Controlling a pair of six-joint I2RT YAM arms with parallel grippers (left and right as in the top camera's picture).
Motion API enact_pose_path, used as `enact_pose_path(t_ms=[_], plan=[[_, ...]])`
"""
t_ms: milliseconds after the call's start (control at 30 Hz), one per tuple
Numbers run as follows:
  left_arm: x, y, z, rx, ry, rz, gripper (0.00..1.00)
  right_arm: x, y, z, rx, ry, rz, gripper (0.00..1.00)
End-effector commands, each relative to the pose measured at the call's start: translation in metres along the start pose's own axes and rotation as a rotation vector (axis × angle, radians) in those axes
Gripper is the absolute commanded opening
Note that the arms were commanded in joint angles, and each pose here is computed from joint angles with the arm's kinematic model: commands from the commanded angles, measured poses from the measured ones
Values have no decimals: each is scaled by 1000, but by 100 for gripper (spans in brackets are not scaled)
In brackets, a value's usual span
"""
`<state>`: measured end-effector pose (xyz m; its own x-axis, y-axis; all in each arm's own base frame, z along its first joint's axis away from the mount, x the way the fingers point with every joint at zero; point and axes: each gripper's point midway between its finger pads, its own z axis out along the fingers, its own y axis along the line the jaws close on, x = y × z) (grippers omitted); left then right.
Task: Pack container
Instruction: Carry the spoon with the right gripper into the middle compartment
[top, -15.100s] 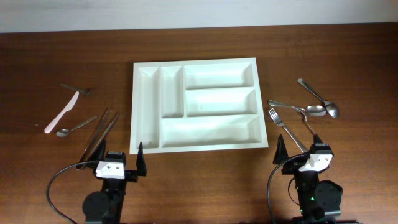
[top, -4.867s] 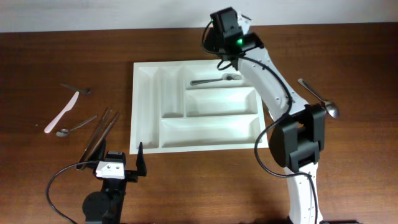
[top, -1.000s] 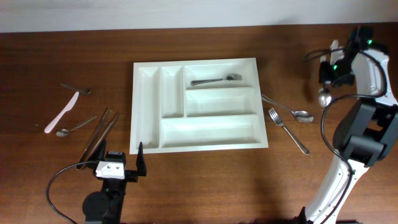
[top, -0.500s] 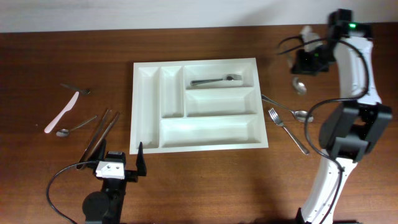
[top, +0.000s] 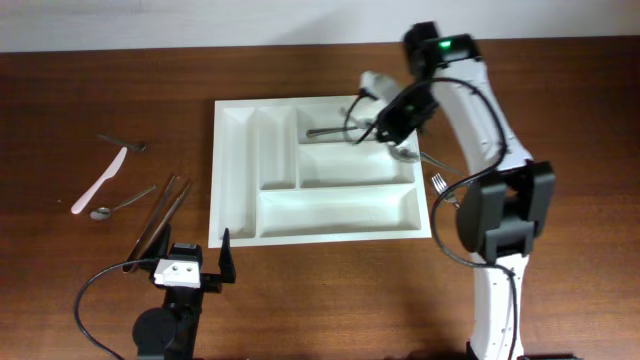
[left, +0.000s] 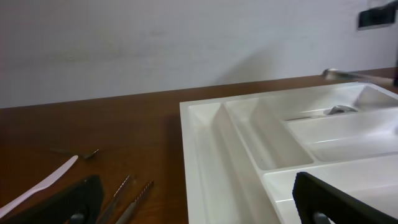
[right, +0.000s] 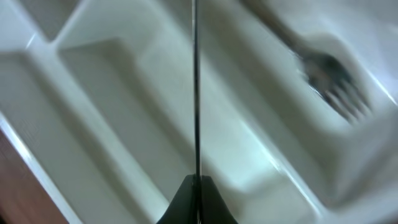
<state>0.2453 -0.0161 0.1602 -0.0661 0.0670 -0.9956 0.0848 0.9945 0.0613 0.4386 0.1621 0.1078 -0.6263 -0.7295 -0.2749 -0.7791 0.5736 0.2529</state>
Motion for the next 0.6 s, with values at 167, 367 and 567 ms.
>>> enact_pose_path(t_ms=[167,367,567], plan=[[2,0,0,1,0,19,99,-15,41,16,-7,74,-512,4],[2,0,0,1,0,19,99,-4,40,25,-35,100,-601,4],[2,0,0,2,-1,19,99,20,30,42,-86,123,-583,4]])
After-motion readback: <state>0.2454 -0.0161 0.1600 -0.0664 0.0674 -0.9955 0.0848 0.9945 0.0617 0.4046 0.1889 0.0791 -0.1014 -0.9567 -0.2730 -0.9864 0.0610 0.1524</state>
